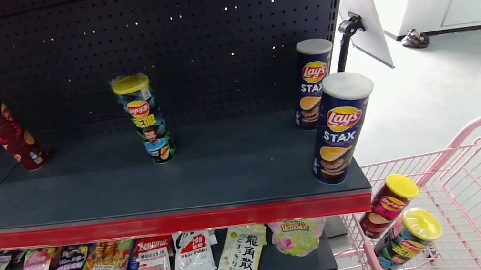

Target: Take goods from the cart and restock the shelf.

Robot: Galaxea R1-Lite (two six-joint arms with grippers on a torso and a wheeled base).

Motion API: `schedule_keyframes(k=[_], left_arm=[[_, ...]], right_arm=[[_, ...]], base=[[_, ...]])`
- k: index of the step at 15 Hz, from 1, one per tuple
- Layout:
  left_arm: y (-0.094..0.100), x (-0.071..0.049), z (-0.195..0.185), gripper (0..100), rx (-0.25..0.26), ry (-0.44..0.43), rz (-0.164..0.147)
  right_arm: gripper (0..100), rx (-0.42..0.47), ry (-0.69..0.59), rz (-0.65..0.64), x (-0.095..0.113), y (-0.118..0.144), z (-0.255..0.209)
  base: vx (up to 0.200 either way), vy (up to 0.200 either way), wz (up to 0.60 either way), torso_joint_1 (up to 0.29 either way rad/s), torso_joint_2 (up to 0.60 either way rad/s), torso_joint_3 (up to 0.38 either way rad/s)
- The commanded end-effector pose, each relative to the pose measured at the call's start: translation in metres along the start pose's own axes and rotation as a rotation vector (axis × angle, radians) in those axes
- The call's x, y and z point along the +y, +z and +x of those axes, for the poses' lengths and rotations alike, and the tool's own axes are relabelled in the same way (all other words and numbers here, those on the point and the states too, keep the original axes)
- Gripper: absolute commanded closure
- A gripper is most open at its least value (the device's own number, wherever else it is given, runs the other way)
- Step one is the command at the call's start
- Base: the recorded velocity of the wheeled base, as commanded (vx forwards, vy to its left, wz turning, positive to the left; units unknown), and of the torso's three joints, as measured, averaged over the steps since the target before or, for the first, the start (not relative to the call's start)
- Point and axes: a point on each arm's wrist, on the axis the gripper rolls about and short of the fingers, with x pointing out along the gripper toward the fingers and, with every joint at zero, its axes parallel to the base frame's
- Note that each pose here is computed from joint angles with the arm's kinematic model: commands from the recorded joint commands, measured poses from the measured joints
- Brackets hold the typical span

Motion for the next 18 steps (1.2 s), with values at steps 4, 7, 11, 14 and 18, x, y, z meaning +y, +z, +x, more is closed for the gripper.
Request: schedule_keyframes(k=[4, 7, 11, 14, 18], left_arm=[[-0.0001, 0.0000, 0.0001, 0, 0.002, 0.000, -0.001], [-0.0001, 0.0000, 0.0001, 0, 0.002, 0.000, -0.001], [-0.0001, 0.0000, 0.0001, 0, 0.002, 0.000, -0.001], [-0.0001, 0.0000, 0.0001, 0, 0.002, 0.000, -0.001], [-0.0001, 0.0000, 0.0001, 0, 0.002, 0.000, -0.001]], right_arm=[[0, 0.001, 0.001, 0.000, 0.0000, 0.0001, 0.0001], [0, 0.001, 0.001, 0.002, 0.0000, 0.0001, 0.0001], [0, 0.001, 0.001, 0.000, 0.0000, 0.0001, 0.0001], [0, 0.001, 0.001, 0.000, 0.0000, 0.0001, 0.0001], [0, 0.001, -0.002, 0.000, -0.0001, 0.0001, 0.0001]], base=[[0.000, 0.000, -0.60, -0.001, 0.00, -0.004], [0.000, 0.000, -0.60, 0.002, 0.00, 0.007], [0.000, 0.000, 0.00, 0.000, 0.00, 0.000], [0.000, 0.000, 0.00, 0.000, 0.00, 0.000], [0.000, 0.000, 0.00, -0.062, 0.15, 0.087]])
